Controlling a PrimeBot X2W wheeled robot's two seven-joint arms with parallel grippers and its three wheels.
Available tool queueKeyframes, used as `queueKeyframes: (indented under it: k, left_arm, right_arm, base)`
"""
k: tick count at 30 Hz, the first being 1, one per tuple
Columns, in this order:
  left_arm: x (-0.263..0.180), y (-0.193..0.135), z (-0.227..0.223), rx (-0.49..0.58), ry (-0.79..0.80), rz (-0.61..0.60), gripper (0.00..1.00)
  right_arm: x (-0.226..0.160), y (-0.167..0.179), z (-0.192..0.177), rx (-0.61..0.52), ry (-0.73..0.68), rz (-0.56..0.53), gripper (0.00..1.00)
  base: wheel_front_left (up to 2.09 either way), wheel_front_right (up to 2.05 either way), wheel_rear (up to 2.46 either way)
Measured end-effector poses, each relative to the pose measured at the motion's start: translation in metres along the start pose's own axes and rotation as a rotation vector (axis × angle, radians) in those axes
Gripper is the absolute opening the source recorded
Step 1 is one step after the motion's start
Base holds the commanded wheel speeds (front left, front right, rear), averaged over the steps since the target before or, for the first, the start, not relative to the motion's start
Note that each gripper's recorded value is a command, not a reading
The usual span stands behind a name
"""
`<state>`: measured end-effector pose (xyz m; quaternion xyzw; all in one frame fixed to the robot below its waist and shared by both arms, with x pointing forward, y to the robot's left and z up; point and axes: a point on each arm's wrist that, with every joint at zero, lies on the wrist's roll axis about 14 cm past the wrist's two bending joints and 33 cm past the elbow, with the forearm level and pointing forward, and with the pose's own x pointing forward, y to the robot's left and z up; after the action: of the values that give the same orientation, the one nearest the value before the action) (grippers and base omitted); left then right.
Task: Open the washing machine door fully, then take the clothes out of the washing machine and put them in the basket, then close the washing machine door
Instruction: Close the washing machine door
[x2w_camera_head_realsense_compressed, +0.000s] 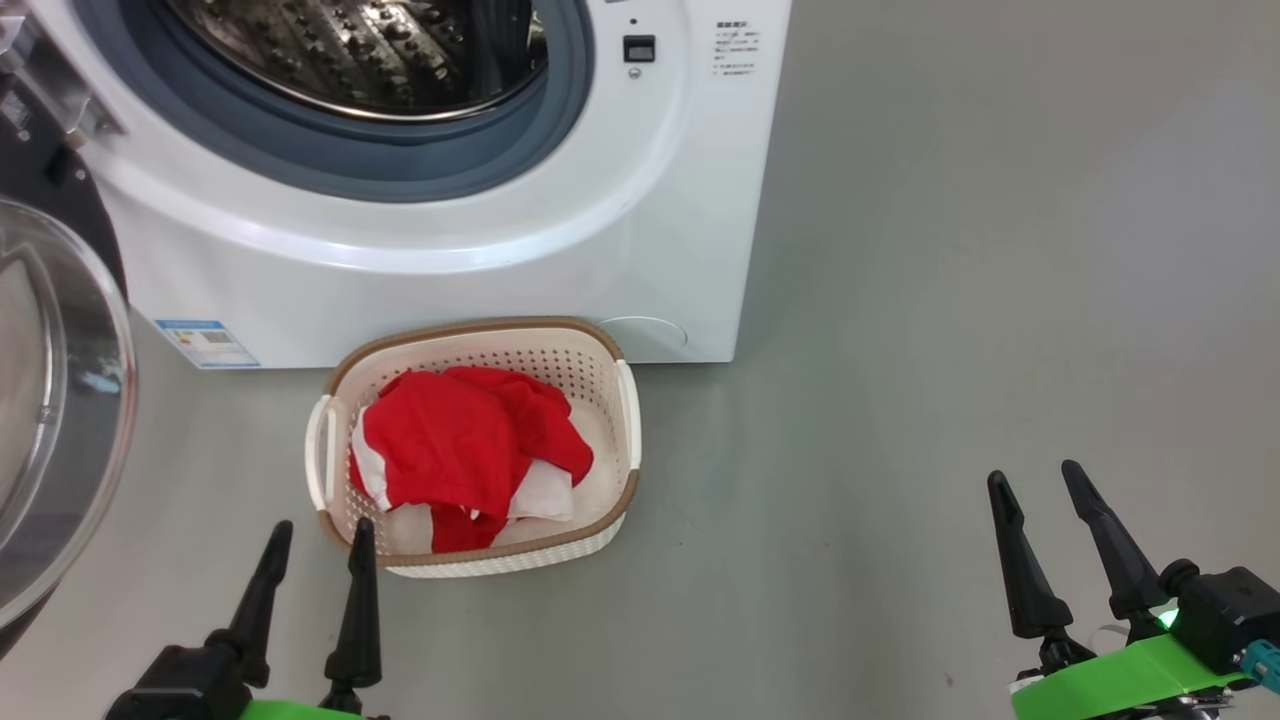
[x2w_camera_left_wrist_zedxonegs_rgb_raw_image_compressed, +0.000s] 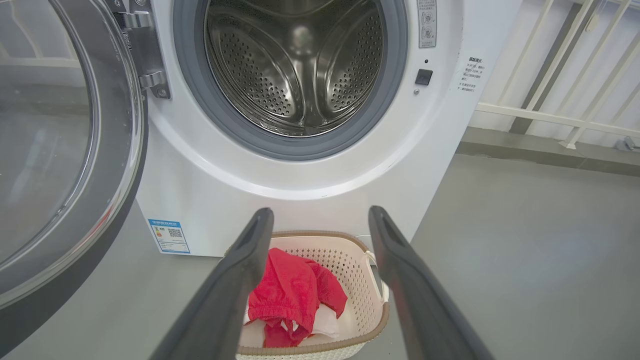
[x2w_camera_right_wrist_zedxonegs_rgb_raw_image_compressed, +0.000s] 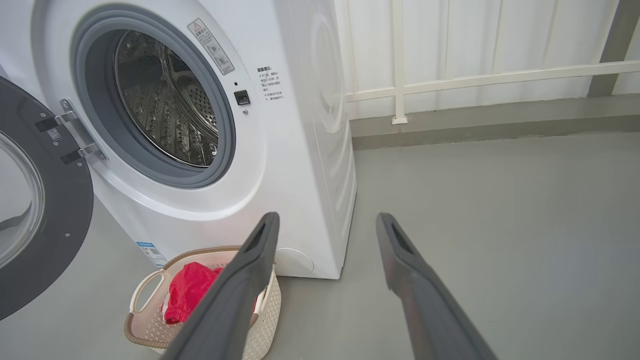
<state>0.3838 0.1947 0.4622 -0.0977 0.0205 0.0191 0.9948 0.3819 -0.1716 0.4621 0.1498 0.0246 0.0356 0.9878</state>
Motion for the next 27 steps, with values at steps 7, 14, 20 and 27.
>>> queueKeyframes:
  k: [7,14,20,27]
  left_arm:
    - [-0.008,0.009,0.001,-0.021,-0.003,0.038,1.00]
    - [-0.023,0.026,0.007,-0.038,-0.019,0.109,1.00]
    - [-0.042,0.043,0.010,-0.061,-0.029,0.185,1.00]
    - [-0.081,0.066,0.008,-0.081,-0.026,0.295,1.00]
  right_arm:
    - [0.007,0.014,-0.004,0.001,0.011,0.050,1.00]
    - [0.018,0.040,-0.011,-0.008,0.035,0.143,1.00]
    - [0.026,0.063,-0.018,-0.012,0.053,0.221,1.00]
    - [0.028,0.098,-0.031,-0.016,0.094,0.335,1.00]
  base:
    - [0.00,0.00,0.00]
    - [0.00,0.00,0.00]
    - [0.00,0.00,0.00]
    - [0.00,0.00,0.00]
